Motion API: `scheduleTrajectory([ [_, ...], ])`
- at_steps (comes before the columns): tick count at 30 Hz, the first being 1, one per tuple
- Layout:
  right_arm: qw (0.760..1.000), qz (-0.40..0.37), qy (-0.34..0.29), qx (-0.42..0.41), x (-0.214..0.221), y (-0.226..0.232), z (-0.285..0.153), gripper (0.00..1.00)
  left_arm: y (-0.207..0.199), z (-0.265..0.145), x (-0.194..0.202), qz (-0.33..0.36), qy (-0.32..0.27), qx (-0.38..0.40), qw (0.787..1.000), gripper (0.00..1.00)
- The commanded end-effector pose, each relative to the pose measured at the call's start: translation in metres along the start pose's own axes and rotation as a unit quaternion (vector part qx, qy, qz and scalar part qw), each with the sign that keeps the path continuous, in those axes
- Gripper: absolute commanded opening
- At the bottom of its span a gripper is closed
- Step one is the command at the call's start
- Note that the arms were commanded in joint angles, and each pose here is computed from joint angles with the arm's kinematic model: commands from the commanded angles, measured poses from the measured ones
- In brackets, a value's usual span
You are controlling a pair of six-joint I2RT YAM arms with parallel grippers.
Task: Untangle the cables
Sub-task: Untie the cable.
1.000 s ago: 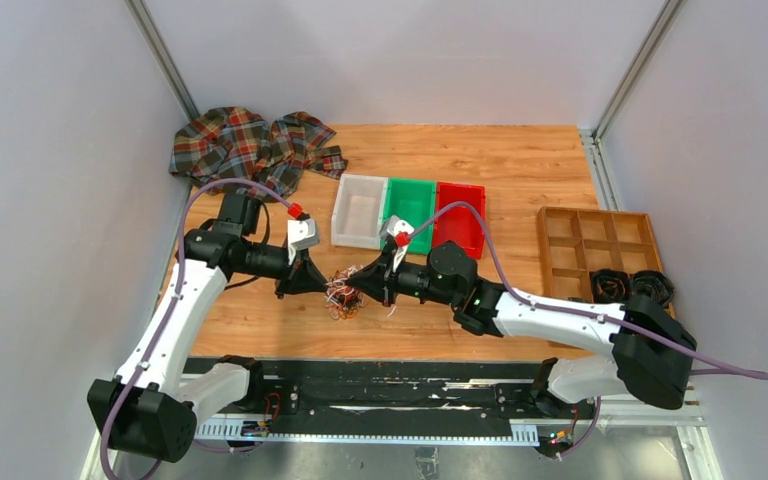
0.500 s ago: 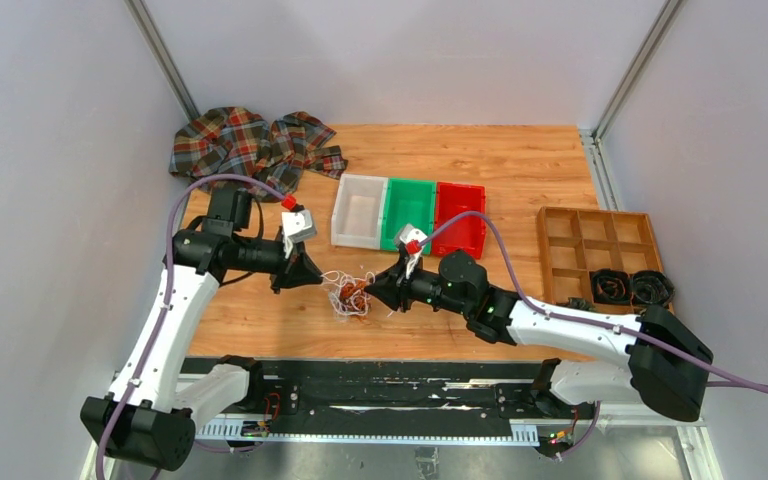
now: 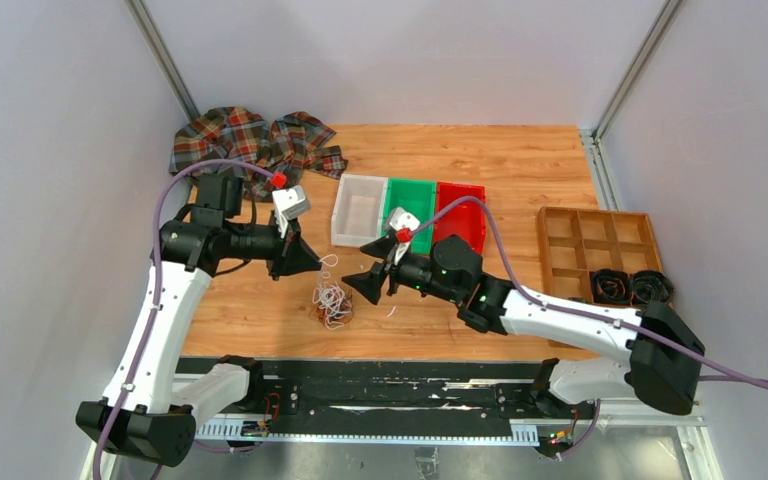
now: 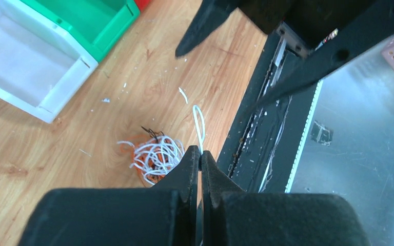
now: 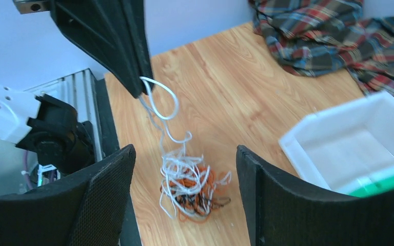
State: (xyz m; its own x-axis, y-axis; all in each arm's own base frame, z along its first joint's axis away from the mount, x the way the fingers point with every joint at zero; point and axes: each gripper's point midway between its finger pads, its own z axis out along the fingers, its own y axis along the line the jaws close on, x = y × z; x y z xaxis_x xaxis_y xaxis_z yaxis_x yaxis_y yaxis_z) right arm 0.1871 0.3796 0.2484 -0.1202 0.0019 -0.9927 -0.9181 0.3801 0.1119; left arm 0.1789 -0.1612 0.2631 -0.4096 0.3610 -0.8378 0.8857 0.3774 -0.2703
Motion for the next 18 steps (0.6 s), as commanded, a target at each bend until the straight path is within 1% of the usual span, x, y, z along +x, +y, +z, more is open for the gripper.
scheduleTrajectory([
  [1,0.998,-0.022,-0.038,-0.053,-0.021,0.027,0.027,0.72,-0.015,-0.013,-0.030,0.009,-0.033,-0.001,0.999,0.01],
  [4,0.996,-0.024,-0.051,-0.065,-0.023,0.036,0.042,0.72,-0.020,-0.020,-0.045,0.013,-0.048,-0.002,0.999,0.01],
  [6,0.997,-0.026,-0.051,-0.060,-0.024,0.036,0.052,0.72,-0.024,-0.025,-0.055,0.018,-0.058,-0.004,0.998,0.01],
  [13,0.998,-0.013,-0.061,-0.010,-0.020,0.018,0.066,0.61,-0.041,-0.040,-0.078,0.032,-0.087,-0.008,0.996,0.01],
  [18,0.998,-0.007,-0.060,0.010,-0.012,0.012,0.073,0.57,-0.053,-0.050,-0.093,0.035,-0.105,-0.005,0.994,0.01],
])
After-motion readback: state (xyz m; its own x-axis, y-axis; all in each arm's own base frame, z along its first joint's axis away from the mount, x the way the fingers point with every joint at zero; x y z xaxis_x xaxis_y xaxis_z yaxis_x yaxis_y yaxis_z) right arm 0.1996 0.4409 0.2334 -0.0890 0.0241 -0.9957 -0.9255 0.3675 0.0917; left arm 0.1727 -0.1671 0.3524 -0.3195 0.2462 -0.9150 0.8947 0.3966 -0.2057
